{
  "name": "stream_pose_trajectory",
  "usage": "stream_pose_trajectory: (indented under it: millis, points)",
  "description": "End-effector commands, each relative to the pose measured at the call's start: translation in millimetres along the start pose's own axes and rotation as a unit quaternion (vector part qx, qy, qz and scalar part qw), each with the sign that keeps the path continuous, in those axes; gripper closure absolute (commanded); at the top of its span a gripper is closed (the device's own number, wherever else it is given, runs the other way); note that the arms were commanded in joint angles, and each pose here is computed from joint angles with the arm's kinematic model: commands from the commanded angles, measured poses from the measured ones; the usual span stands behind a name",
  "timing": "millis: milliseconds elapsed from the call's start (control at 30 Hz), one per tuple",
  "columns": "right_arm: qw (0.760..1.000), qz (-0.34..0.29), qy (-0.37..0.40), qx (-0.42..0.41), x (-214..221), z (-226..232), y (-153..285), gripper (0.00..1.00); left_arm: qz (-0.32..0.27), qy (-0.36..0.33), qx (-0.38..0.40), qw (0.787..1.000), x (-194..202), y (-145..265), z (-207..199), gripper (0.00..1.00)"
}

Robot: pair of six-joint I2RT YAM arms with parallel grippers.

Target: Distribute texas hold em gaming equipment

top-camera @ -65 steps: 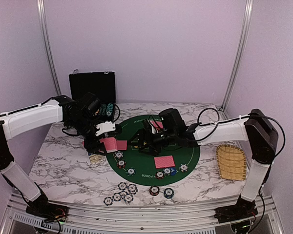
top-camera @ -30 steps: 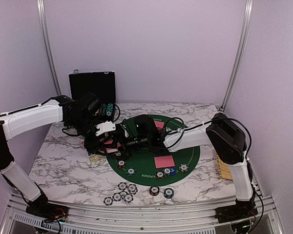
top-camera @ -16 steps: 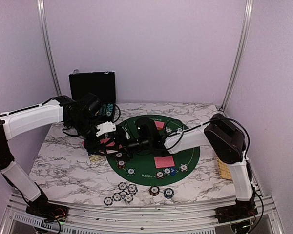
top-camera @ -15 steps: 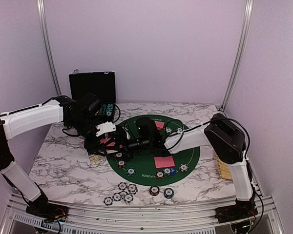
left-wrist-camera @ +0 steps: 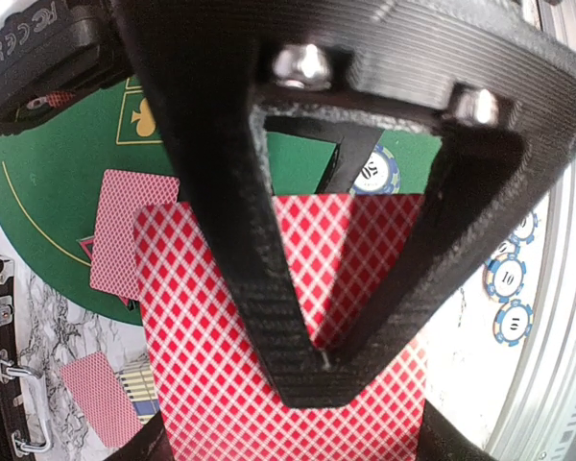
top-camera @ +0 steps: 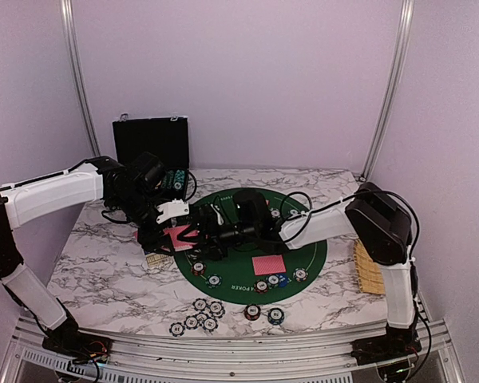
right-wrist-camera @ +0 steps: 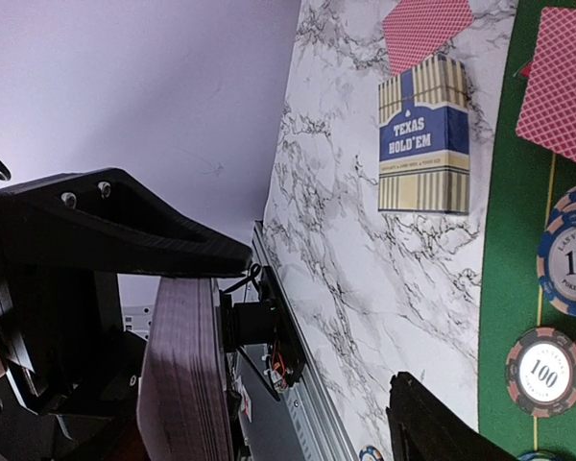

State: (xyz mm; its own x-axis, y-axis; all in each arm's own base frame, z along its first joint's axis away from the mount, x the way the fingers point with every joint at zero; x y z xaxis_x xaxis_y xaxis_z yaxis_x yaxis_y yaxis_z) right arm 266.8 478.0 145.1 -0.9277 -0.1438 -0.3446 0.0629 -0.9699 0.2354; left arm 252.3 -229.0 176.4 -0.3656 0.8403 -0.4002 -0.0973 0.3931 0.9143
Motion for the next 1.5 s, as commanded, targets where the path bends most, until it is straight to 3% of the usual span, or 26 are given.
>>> stream_pose_trajectory:
  millis: [0, 333, 867, 1167, 1467]
  points:
    - [1.0, -0.018, 0.016, 0.0, -11.5, 11.8, 11.9, 0.27, -0.01, -0.004, 0.004, 1.0, -6.0, 7.9, -2.1, 0.95]
    - [0.999, -0.022, 0.027, 0.003, -13.6, 19.0, 20.3, 0.41, -0.008, -0.004, 0.003, 1.0, -4.7, 7.3, -2.0, 0.96]
    - [0.999, -0.029, 0.032, -0.002, -13.1, 30.0, 33.3, 0.89, -0.003, -0.005, 0.001, 1.0, -1.8, 5.3, -1.8, 0.96]
    - [0.998, -0.034, 0.042, 0.013, -16.4, 32.2, 48.1, 0.99, -0.004, -0.005, 0.001, 1.0, -2.5, 5.7, -1.5, 0.96]
    - [0.998, -0.029, 0.041, 0.047, -19.3, 13.5, 62.0, 1.0, -0.004, -0.006, -0.003, 1.0, -1.1, 7.6, -2.0, 0.96]
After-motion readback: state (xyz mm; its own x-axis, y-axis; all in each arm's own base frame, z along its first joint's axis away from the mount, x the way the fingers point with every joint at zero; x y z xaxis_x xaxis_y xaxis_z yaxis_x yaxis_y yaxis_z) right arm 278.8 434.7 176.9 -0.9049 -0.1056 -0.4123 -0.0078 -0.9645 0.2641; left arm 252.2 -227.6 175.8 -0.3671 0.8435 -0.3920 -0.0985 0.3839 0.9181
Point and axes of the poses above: each gripper's point midway between its finger pads, its own y axis back along the fingers, its own z axis along the line the jaws close on, x = y × z, the point moved 4 cm from there along y, back along the fingers, and after that the axes turned 11 degrees about y, right-handed, at the moved point
